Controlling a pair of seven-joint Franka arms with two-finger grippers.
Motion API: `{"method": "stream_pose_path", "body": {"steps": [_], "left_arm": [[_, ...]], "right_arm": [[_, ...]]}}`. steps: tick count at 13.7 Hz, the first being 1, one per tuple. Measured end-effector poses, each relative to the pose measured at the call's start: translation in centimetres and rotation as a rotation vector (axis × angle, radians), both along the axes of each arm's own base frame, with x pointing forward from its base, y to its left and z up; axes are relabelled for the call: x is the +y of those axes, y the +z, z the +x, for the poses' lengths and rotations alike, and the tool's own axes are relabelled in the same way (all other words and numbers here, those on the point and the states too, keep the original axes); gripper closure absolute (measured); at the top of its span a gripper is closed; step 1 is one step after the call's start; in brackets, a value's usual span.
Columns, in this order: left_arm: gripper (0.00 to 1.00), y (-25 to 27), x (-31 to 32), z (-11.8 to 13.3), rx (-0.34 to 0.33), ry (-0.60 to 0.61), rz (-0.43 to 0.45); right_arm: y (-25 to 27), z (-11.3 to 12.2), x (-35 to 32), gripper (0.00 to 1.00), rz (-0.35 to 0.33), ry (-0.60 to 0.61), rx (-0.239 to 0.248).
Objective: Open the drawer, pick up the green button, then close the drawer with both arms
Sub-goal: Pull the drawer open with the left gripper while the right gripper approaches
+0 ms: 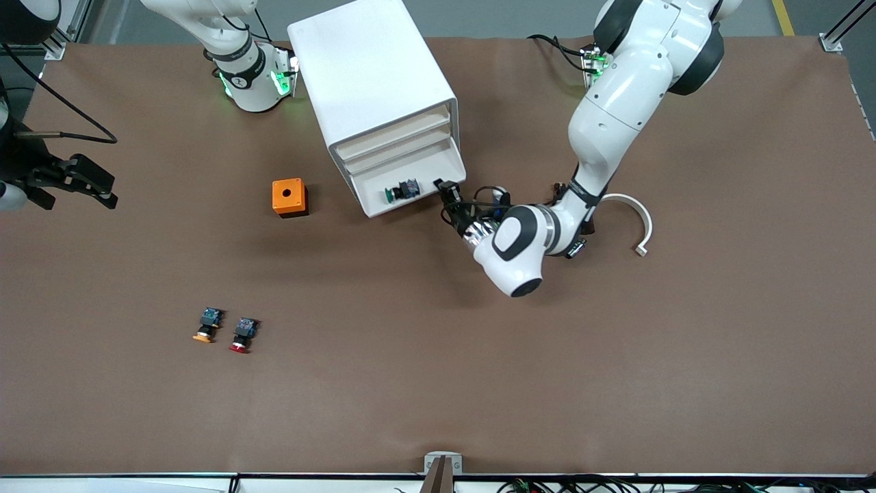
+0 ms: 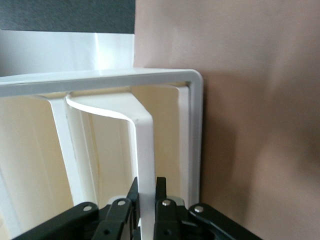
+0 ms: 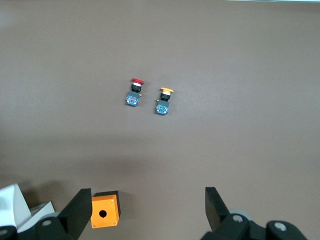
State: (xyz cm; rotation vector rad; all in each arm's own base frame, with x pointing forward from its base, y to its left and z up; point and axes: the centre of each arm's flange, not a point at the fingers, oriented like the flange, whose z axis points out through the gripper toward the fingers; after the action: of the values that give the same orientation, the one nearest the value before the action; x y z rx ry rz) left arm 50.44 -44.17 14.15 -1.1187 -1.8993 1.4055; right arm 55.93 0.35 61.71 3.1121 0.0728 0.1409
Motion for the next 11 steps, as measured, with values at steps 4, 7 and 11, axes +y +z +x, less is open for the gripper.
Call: {"method": "stream_pose_path", "body": {"steps": [4, 7, 11], "left_arm": [[0.86, 0.5, 1.3, 2.2, -0.064, 0.030, -0.016], [0.86, 0.6, 1.4, 2.8, -0.091, 0.039, -0.028], [0.84, 0.6, 1.8, 3.4, -0.117, 0.049, -0.044]], "right_arm": [[-1.4, 0.7, 1.3, 0.00, 0.000, 0.045, 0.022], [-1.9, 0.9, 4.1, 0.00, 0.008, -0.001, 0.022], [-3.2, 0.4, 11.4, 0.00, 0.028, -0.197, 0.041]]}}
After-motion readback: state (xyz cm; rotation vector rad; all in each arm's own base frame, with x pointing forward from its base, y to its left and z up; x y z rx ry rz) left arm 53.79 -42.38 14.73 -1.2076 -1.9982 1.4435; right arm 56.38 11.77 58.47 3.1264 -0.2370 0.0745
